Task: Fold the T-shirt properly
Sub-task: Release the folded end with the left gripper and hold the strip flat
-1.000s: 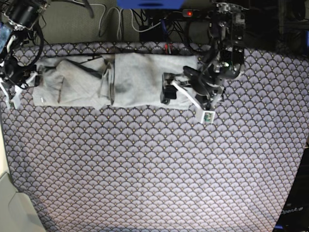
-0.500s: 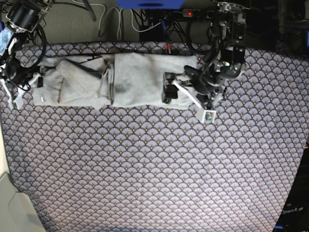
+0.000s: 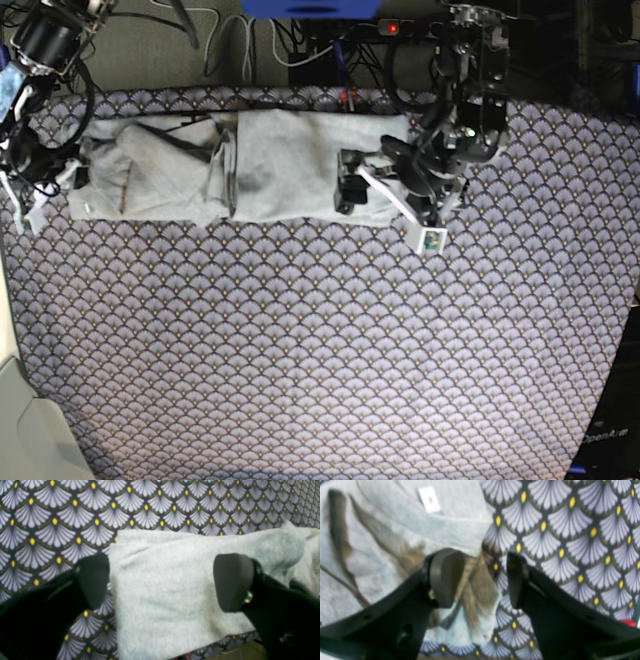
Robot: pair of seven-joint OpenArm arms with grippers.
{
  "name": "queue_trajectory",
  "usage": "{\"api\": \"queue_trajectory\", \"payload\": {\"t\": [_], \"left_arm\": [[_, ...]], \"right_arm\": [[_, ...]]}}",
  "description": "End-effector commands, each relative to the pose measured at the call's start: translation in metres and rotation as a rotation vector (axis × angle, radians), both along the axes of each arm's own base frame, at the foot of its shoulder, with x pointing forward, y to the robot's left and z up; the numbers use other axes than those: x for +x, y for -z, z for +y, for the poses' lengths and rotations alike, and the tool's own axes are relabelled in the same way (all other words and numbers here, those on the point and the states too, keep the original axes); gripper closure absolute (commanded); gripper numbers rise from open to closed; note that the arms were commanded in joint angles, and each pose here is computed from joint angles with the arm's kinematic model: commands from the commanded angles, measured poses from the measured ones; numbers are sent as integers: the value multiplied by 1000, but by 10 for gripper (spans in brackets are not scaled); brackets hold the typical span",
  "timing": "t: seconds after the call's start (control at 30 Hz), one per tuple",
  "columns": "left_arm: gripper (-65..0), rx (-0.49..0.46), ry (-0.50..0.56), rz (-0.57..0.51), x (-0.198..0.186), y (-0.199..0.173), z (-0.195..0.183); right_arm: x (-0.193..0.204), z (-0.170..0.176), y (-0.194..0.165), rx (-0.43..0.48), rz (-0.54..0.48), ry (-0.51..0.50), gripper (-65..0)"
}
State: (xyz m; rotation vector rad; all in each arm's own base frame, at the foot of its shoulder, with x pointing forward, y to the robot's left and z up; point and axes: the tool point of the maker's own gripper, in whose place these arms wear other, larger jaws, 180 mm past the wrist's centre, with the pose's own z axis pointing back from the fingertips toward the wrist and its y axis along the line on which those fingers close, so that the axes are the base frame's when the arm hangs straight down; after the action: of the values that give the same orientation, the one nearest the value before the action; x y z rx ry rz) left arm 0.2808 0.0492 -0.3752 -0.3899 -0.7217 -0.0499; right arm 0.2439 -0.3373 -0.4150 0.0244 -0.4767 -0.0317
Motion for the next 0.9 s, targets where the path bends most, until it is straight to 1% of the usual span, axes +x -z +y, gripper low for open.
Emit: {"api": "queue_trajectory", "payload": {"t": [0.0, 0.1, 0.43, 0.63, 0.7, 0.87], "left_arm": [[-650, -17, 1, -40, 7, -11, -2], [-650, -17, 1, -40, 7, -11, -2], [-650, -17, 1, -42, 7, -12, -2], [-650, -17, 1, -45, 9, -12, -2], [-650, -17, 1, -46, 9, -13, -2], [-650, -13, 1, -47, 9, -13, -2]], "right_arm": [[5, -12, -8, -9, -27, 20, -338], [4, -12, -1, 19, -14, 38, -337], [2, -10, 2, 24, -8, 38, -337], [-13, -8, 9, 27, 75, 36, -329], [-14, -8, 10, 29, 83, 35, -302], [-19, -1, 15, 42, 112, 30, -190]]}}
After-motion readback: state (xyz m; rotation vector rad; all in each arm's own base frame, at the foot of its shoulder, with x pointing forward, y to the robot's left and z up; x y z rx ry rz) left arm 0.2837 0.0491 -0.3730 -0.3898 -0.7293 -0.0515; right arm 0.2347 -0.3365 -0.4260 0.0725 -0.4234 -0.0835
